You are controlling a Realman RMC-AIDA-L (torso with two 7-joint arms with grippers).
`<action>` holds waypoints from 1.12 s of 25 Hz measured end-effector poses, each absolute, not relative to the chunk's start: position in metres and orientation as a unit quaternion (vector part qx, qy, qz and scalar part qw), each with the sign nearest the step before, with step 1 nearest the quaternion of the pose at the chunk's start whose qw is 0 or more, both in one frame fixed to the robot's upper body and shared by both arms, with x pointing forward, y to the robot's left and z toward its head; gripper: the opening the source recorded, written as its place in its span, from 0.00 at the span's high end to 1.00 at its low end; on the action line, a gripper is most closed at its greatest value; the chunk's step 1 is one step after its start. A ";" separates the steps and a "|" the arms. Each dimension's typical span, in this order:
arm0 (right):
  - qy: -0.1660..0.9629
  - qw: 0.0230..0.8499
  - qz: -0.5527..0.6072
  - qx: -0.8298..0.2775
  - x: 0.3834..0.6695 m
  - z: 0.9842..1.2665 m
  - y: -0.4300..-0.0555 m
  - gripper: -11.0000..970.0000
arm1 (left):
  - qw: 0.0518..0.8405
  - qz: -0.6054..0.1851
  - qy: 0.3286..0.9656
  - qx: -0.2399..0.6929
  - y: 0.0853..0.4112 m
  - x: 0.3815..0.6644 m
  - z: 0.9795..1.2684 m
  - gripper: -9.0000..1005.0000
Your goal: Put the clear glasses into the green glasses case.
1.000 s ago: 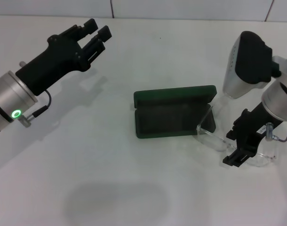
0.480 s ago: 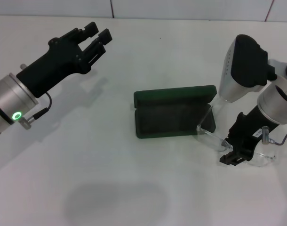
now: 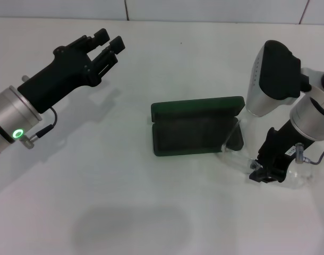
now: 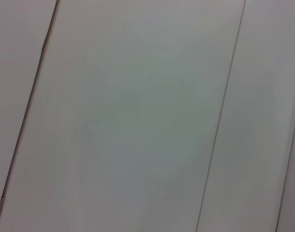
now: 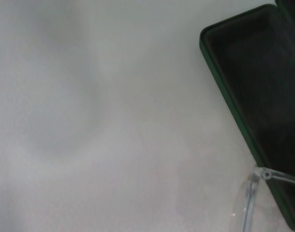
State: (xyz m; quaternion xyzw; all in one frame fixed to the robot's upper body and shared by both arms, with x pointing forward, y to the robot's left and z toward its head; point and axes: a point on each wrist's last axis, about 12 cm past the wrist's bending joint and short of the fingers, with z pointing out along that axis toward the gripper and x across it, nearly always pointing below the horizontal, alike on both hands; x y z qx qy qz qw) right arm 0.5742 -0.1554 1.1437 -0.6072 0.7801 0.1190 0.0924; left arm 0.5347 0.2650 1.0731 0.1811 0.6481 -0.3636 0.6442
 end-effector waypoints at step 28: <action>0.754 0.226 0.182 -0.590 0.571 1.197 -0.203 0.87 | 0.652 -0.357 0.646 0.173 0.271 0.538 1.076 0.55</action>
